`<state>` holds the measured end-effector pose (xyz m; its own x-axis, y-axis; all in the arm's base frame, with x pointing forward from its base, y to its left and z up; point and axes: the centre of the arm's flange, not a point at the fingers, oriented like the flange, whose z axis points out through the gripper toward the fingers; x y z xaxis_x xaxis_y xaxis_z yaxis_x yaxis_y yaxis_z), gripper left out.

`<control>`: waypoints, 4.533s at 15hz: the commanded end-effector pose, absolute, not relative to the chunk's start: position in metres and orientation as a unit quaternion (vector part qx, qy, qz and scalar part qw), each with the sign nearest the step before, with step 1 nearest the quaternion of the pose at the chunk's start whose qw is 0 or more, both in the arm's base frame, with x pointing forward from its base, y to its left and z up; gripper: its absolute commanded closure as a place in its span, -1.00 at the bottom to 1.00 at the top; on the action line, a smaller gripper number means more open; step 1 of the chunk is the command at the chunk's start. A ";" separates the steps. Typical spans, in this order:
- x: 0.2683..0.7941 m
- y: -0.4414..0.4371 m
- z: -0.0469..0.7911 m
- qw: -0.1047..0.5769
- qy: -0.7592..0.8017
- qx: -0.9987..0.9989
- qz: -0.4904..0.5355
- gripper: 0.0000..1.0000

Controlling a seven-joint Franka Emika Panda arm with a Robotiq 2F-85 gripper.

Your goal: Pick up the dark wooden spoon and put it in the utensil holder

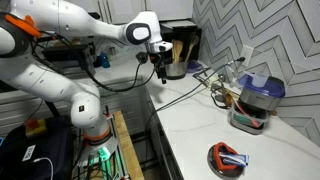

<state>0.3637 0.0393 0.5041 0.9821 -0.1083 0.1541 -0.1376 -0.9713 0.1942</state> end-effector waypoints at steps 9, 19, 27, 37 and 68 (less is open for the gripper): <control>0.381 0.001 0.507 0.131 -0.054 0.985 0.097 -1.00; 0.519 -0.138 0.515 0.244 0.113 0.959 0.089 -1.00; 0.550 -0.107 0.502 0.284 0.138 0.943 0.103 -1.00; 0.632 -0.100 0.456 0.349 0.313 0.883 0.030 -1.00; 0.725 -0.093 0.359 0.226 0.332 0.916 0.011 0.50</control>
<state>0.7160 -0.0896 0.3560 0.7641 0.6353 -0.1119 0.6073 -0.6498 0.4571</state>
